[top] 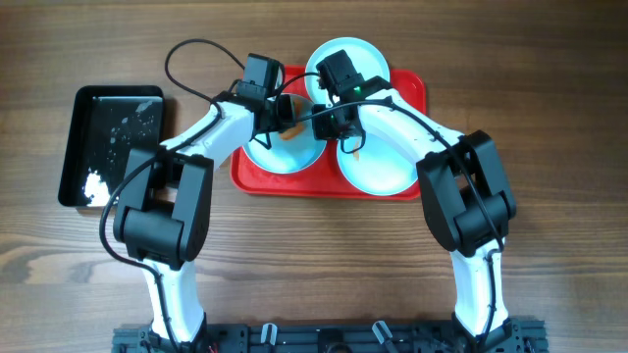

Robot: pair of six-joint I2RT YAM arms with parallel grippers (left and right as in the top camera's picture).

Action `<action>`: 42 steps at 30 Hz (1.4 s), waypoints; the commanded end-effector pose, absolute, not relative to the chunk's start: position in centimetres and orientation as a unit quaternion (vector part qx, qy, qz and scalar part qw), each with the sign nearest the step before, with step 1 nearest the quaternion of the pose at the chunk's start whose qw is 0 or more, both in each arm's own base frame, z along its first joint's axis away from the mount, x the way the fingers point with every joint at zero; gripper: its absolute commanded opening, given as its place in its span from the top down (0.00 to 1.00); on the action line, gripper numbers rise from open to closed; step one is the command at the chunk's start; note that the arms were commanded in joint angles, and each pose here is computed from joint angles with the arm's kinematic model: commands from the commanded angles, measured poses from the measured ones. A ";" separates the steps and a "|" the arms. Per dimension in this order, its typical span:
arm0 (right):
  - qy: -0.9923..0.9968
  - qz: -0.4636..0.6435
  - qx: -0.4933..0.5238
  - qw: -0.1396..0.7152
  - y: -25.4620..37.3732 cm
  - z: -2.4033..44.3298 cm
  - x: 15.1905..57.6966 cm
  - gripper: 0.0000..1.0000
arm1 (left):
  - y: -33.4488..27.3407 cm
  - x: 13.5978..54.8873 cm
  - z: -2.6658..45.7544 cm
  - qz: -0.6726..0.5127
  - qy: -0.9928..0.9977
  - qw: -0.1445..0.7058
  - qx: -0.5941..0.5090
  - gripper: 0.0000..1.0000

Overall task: Clean dirty plates on tray and stack at the side
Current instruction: 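Continue wiping the left plate with the sponge while right gripper holds plate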

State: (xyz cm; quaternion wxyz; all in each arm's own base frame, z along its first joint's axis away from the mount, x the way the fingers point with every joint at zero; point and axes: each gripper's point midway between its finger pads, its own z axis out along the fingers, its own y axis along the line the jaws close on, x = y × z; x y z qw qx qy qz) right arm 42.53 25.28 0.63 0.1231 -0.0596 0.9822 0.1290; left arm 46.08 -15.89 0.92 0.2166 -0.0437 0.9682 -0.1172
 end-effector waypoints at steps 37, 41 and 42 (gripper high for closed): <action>0.986 0.106 -0.061 0.109 24.6 -0.7 42.1 0.96 | -17.0 42.5 2.1 -0.125 0.978 0.167 -0.027 0.96; 0.987 0.106 -0.061 0.109 24.6 -0.7 42.0 0.96 | -15.9 42.6 1.4 -0.104 0.980 0.164 -0.036 0.96; 0.987 0.105 -0.061 0.109 24.5 -0.7 42.0 0.96 | -15.3 42.6 1.2 -0.093 0.981 0.163 -0.040 0.96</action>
